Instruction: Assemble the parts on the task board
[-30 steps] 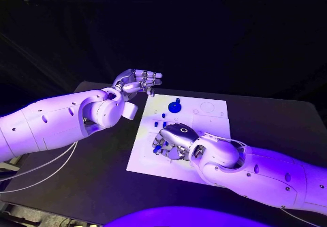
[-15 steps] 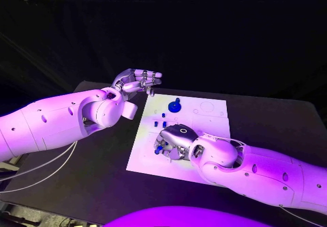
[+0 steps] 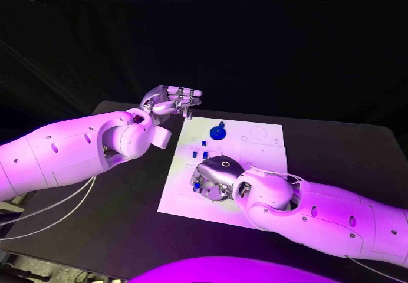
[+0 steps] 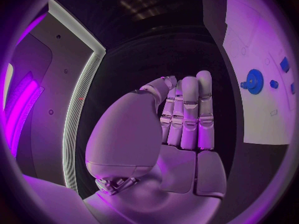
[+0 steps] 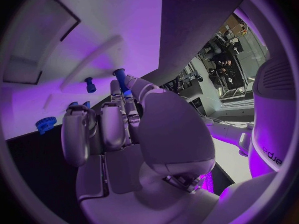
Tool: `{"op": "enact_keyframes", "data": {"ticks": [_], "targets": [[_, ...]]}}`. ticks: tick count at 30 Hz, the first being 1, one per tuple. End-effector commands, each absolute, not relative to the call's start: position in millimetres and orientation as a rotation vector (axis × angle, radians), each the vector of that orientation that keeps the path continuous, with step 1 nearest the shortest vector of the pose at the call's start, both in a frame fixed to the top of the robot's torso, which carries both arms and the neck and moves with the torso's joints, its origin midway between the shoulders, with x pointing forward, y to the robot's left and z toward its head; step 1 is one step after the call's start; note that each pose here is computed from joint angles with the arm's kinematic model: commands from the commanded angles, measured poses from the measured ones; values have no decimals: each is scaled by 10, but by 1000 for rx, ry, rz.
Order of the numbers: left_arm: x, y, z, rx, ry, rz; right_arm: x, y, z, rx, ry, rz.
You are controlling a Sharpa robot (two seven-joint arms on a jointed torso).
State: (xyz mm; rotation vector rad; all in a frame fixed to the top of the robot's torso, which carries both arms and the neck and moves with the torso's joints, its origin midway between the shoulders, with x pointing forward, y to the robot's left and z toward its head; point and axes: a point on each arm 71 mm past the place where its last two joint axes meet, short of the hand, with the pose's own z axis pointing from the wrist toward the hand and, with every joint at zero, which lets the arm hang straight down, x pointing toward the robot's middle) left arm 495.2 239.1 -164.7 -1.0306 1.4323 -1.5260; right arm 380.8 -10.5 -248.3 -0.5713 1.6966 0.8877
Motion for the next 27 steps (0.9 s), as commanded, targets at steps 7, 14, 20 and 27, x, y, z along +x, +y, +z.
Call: {"op": "enact_keyframes", "data": {"ticks": [7, 14, 20, 27], "targets": [[4946, 2371, -1637, -1021, 1437, -1549, 3791, -116, -2487, -541, 1660, 890], [4948, 2382, -1639, -1022, 1438, -1546, 3773, -197, -2431, -484, 1603, 906], [4951, 2404, -1642, -1025, 1437, -1540, 3713, -422, -2242, -393, 1505, 953], [4952, 2415, -1649, -1026, 1437, -1537, 3768, -882, -1998, -281, 1563, 918]]}}
